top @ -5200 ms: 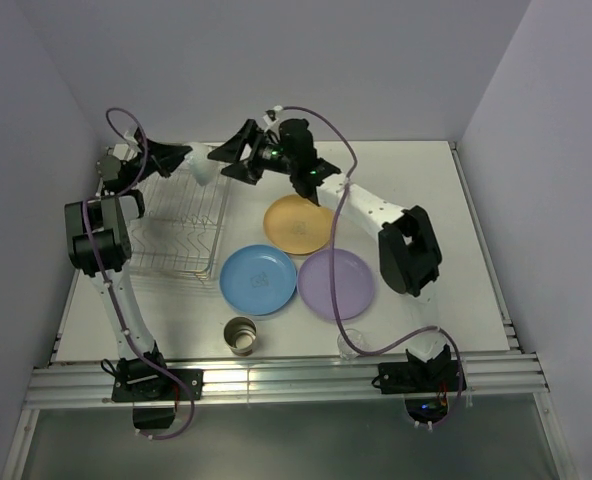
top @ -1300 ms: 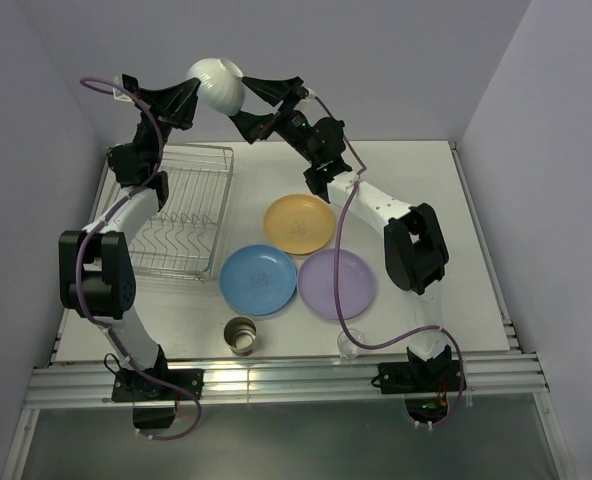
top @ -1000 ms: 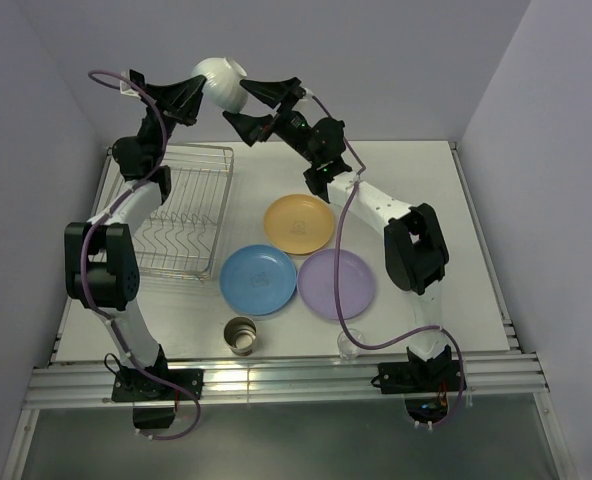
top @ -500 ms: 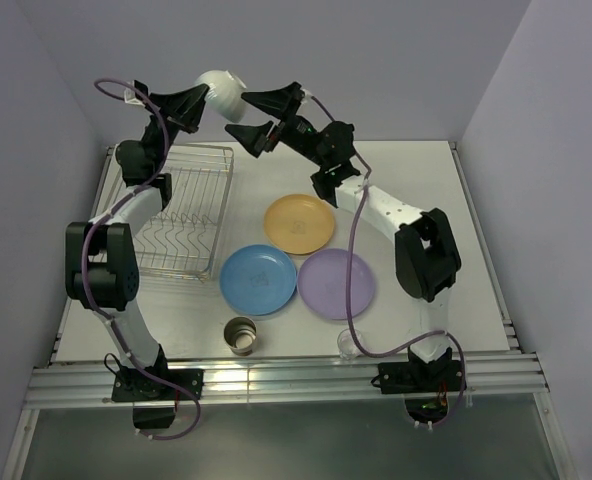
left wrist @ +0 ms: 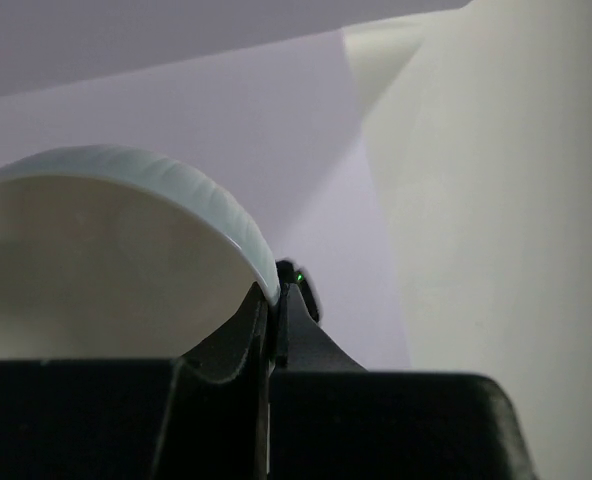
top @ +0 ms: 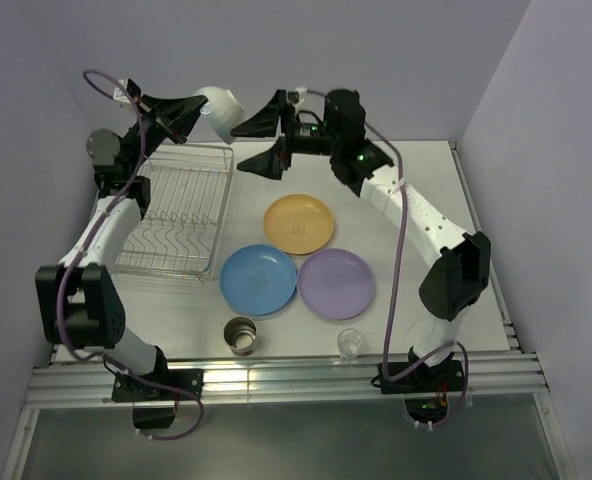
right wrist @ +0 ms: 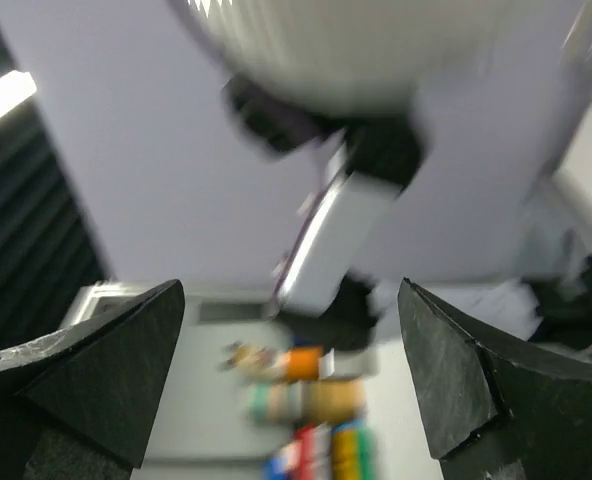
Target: Load the mixed dishes into the dish rack
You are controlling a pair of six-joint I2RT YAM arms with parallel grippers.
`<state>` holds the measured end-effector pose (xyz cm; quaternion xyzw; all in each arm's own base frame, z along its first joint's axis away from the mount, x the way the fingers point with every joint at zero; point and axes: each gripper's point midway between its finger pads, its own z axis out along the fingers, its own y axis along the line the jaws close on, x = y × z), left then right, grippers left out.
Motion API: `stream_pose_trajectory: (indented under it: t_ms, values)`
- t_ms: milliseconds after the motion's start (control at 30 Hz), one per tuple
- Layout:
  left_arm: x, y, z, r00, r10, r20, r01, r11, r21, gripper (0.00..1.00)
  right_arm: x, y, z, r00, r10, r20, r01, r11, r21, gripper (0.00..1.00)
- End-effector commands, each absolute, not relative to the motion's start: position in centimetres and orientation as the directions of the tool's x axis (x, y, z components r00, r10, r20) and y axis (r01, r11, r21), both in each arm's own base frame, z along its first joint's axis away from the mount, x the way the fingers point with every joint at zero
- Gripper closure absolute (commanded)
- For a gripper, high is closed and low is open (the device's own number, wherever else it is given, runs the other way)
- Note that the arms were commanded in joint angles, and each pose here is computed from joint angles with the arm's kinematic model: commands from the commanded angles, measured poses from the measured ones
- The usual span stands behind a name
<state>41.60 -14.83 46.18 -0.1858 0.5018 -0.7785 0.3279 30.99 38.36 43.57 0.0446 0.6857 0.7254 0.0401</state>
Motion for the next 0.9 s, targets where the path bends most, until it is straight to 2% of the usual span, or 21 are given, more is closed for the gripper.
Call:
stream_pose_trajectory:
  t_ms: [0, 33, 100, 167, 267, 300, 367, 400, 433, 567, 867]
  values:
    - [37.4, -16.6, 48.3, -0.756, -0.640, -0.138, 0.241, -0.076, -0.968, 1.00, 29.2, 34.8, 39.2, -0.948, 0.075, -0.310, -0.253, 0.414, 0.874, 0.05]
    - [37.0, -16.6, 47.7, -0.750, -0.648, -0.134, 0.203, -0.033, -0.979, 1.00, 30.7, 33.8, 38.4, -0.915, 0.109, -0.388, -0.279, 0.524, 0.805, 0.04]
    - [36.9, -16.7, 44.5, -0.747, -0.658, -0.100, 0.084, 0.056, -0.995, 1.00, 30.3, 32.3, 37.5, -0.884, 0.048, -0.465, -0.337, 0.624, 0.705, 0.04]
    - [35.8, -16.7, 42.5, -0.745, -0.664, -0.071, 0.003, 0.103, -0.995, 1.00, 30.1, 30.3, 36.7, -0.844, 0.048, -0.533, -0.352, 0.700, 0.621, 0.04]
    - [34.2, -16.3, 38.3, -0.717, -0.696, -0.041, -0.154, 0.216, -0.964, 1.00, 28.2, 28.2, 35.5, -0.797, 0.017, -0.604, -0.394, 0.744, 0.540, 0.02]
    - [34.1, -16.0, 37.1, -0.699, -0.711, -0.073, -0.176, 0.270, -0.946, 1.00, 27.8, 28.1, 35.5, -0.770, 0.000, -0.638, -0.426, 0.745, 0.514, 0.01]
    - [32.3, -16.1, 34.6, -0.703, -0.710, -0.045, -0.279, 0.333, -0.901, 1.00, 26.4, 27.5, 34.7, -0.746, -0.032, -0.665, -0.452, 0.758, 0.471, 0.00]
    - [32.2, -15.6, 33.8, -0.687, -0.721, -0.092, -0.287, 0.385, -0.877, 1.00, 25.6, 27.8, 34.3, -0.725, -0.082, -0.684, -0.487, 0.763, 0.425, 0.00]
    - [31.2, -15.6, 32.7, -0.690, -0.720, -0.080, -0.334, 0.414, -0.847, 1.00, 25.1, 27.9, 34.1, -0.712, -0.108, -0.694, -0.503, 0.767, 0.398, 0.00]
    - [29.3, -16.9, 30.9, -0.724, -0.681, -0.109, -0.362, 0.510, -0.780, 1.00, 22.6, 29.2, 33.0, -0.644, -0.219, -0.733, -0.580, 0.765, 0.281, 0.00]
    - [26.9, -19.7, 31.7, -0.793, -0.604, -0.078, -0.312, 0.513, -0.800, 1.00, 19.5, 32.5, 33.2, -0.648, -0.184, -0.739, -0.677, 0.584, 0.448, 0.00]
